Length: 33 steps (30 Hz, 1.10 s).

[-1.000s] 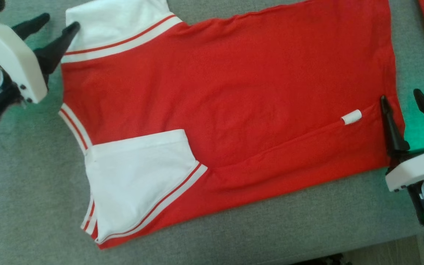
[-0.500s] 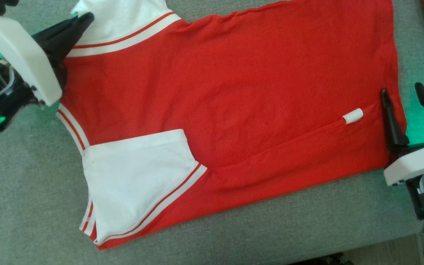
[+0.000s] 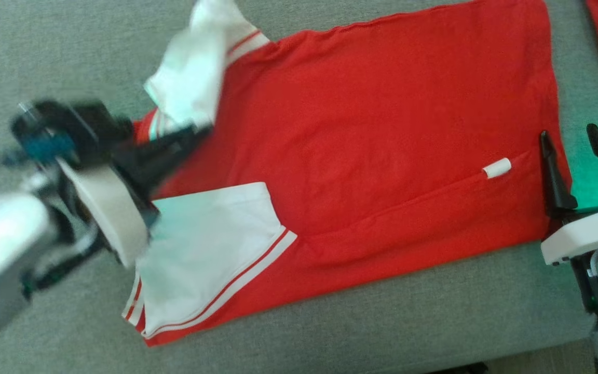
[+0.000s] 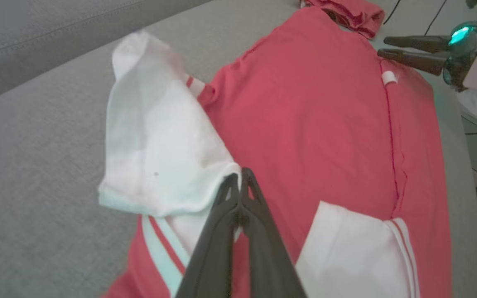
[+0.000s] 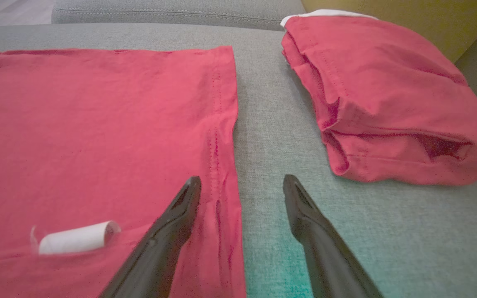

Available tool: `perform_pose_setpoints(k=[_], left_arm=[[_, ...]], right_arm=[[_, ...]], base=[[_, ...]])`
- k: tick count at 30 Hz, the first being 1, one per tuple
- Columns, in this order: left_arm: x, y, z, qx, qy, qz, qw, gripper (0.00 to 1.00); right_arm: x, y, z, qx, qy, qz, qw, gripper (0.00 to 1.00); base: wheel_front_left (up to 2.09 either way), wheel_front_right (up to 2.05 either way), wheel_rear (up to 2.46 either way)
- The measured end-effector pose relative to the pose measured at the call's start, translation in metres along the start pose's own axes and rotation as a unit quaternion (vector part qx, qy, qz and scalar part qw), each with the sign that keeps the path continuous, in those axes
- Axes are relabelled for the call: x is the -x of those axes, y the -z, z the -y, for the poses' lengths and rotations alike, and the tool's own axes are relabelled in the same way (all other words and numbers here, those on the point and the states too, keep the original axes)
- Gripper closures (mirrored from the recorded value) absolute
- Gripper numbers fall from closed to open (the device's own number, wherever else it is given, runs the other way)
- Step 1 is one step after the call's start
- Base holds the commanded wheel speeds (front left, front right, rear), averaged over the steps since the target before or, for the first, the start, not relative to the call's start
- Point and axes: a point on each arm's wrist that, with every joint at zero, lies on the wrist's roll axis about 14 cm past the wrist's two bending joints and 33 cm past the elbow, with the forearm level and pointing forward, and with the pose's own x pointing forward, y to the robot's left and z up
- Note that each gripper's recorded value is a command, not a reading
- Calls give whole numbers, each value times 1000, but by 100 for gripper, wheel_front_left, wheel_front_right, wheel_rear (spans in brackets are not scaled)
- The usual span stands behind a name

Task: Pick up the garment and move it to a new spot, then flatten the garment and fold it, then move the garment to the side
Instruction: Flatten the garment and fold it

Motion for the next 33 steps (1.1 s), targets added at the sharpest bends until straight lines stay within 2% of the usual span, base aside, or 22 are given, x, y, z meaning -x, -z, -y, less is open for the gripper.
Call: perform_pose_setpoints(k=[1,2,9,17,25,33], left_arm=[[-2,6,4,-3,-1,0,1000,67],[-4,10,7,-1,-6,3,1000,0],[-13,28,21,44,-34,30,998,0],[16,-2,20,107,-83,113,984,0],[40,-16,-13,128,-121,135,975,0],[53,-36,-79,79,-173,117,975,0]], right_arm=[[-1,0,-1,-1,-1,1,1000,0],[-1,0,-2,-2,-2,2,1000,0],[-3,-2,-7,-4,-8,5,1000,0],[2,-2,-8,-7,-10,7,1000,0],[1,1,-10,-7,-12,3,1000,0],[1,8,-10,-6,-12,-7,1000,0]], base=[[0,0,0],[0,0,0],[0,0,0],[0,0,0],[0,0,0],[0,0,0]])
